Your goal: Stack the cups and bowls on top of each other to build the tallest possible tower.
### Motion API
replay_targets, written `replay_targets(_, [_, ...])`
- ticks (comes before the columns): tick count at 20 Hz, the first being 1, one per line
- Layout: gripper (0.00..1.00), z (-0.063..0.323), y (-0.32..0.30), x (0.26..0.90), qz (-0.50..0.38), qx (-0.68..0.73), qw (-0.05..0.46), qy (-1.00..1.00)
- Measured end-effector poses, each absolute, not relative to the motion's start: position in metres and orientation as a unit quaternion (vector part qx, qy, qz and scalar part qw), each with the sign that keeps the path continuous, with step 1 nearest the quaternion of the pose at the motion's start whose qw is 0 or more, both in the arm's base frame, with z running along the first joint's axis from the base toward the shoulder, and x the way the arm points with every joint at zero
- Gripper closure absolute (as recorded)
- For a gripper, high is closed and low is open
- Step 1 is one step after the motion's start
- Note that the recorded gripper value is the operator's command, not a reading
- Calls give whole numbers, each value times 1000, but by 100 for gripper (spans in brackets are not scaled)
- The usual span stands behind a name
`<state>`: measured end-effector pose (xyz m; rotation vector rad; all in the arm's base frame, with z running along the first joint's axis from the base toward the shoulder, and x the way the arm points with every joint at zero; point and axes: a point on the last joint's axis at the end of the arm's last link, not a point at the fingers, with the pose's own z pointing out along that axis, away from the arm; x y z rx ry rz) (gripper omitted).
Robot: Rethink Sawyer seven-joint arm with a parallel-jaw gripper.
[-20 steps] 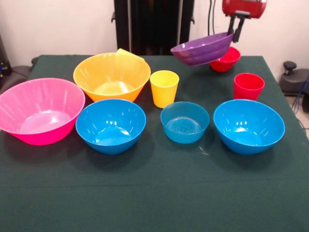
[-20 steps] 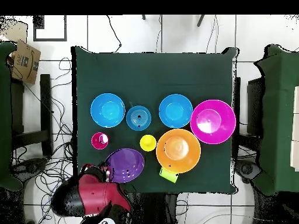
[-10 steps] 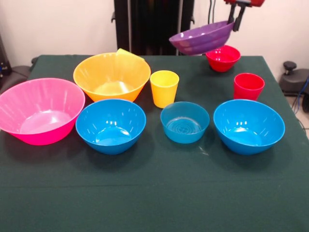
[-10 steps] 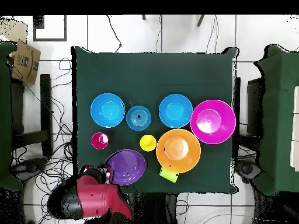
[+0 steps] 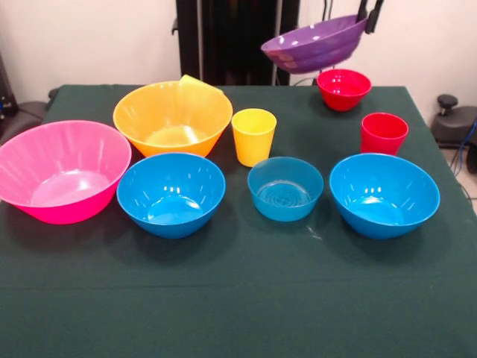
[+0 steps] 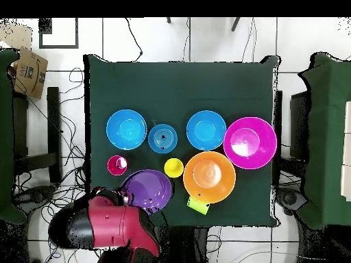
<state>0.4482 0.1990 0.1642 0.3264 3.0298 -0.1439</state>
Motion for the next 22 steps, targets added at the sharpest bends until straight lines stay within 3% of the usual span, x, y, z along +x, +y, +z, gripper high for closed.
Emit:
replay_targets(9, [100, 185, 193, 489, -40, 117, 68, 990])
replay_targets(22, [100, 179, 194, 517, -38, 116, 78, 989])
